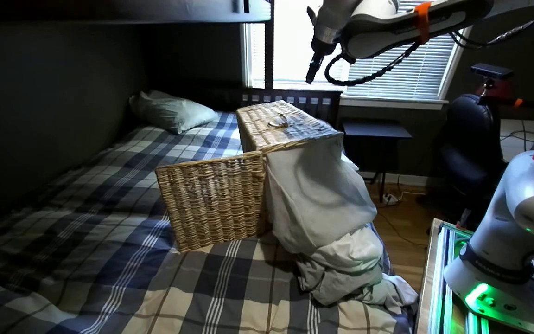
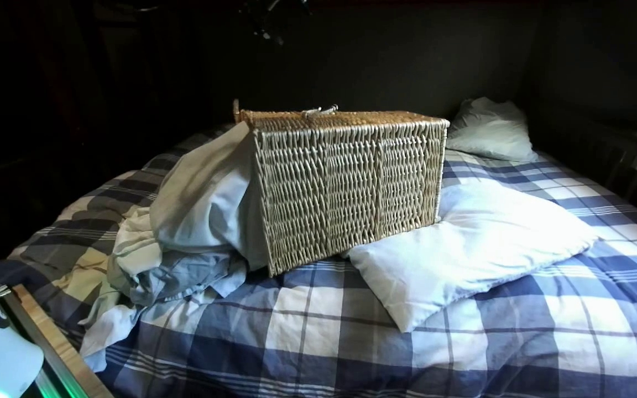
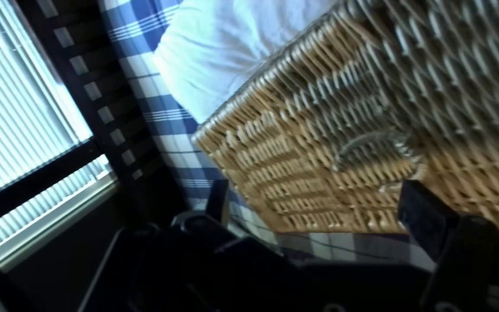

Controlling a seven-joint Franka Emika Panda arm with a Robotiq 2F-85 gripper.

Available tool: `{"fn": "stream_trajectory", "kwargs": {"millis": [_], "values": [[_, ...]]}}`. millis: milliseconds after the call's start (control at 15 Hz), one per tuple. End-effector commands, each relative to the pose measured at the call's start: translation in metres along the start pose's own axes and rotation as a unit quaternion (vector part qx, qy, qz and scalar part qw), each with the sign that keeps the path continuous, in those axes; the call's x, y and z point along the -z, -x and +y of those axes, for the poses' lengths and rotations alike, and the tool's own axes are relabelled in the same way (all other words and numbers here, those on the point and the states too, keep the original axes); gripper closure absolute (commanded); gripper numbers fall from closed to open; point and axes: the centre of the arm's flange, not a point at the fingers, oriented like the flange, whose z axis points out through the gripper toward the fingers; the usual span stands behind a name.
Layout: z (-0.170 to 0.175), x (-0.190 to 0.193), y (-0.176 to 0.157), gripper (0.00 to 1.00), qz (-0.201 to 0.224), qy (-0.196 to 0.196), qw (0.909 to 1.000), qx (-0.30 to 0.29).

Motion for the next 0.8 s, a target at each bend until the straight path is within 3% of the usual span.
{"fn": "stream_trajectory", "kwargs": {"millis": [0, 133, 333, 600, 733], "values": [[-0.049, 0.055, 0.027, 0.0, -0.054, -0.068, 0.9947, 0.054], [-0.076, 0.062, 0.039, 0.0, -0.102, -0.09, 0.9869, 0.086], [-0.108, 0.041, 0.056, 0.0, -0.192, -0.097, 0.9711, 0.104], [-0.133, -0.012, 0.069, 0.0, -0.234, -0.127, 0.9639, 0.017], [-0.144, -0.042, 0.082, 0.0, -0.244, -0.11, 0.9628, -0.038]]}}
